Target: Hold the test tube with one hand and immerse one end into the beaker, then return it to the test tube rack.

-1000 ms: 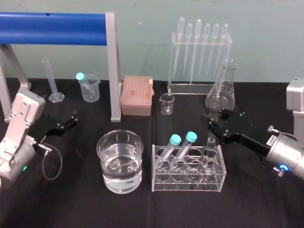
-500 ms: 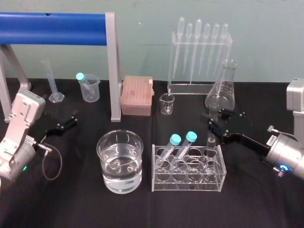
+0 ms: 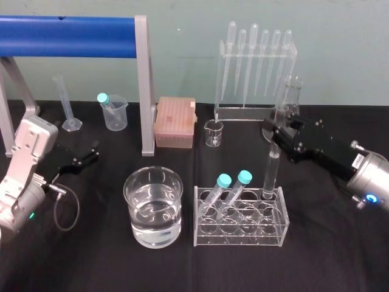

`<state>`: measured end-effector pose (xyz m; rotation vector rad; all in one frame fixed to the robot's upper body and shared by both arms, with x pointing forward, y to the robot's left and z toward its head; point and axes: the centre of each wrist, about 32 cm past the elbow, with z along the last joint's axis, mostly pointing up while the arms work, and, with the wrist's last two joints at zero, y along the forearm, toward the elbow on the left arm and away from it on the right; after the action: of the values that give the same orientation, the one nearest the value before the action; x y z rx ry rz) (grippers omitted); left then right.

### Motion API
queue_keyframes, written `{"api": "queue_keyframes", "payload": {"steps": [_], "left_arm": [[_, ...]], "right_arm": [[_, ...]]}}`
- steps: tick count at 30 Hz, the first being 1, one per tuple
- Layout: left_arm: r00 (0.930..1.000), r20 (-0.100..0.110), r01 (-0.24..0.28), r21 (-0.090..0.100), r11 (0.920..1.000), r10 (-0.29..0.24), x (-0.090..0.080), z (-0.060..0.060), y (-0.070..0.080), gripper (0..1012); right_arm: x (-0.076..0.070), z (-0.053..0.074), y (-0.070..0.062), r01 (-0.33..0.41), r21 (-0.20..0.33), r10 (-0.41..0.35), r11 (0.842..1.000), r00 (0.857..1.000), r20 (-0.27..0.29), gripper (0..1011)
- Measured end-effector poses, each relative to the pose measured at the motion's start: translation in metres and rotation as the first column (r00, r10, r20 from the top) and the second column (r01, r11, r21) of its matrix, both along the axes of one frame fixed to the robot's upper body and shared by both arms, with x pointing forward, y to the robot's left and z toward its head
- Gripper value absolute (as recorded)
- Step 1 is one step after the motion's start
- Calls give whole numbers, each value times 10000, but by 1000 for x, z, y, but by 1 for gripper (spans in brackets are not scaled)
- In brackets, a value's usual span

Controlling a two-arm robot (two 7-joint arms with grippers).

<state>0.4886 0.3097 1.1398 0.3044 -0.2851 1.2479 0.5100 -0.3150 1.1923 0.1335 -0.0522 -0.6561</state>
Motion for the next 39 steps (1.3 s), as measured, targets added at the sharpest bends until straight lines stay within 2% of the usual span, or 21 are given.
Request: {"api": "queue_keyframes", "payload": {"steps": [9,15,25,39], "left_arm": [[10000,0,-1,0,10000,1,0,0,0,1000],[10000,0,0,0,10000,0,0,0,0,1000],[10000,-1,-1,0,10000,1,0,0,0,1000],[10000,0,0,0,10000,0,0,0,0,1000]], "right_arm": [[15,13,3,-34,420,-15,9991,9933,1152,247],[28,9,12,-79,429,7,9990,9860,1665,247],[37,-2,20,-117,69,105,9999,9877,1558,247],[37,-2,21,-94,73,82,9999,9878,1555,247]]}}
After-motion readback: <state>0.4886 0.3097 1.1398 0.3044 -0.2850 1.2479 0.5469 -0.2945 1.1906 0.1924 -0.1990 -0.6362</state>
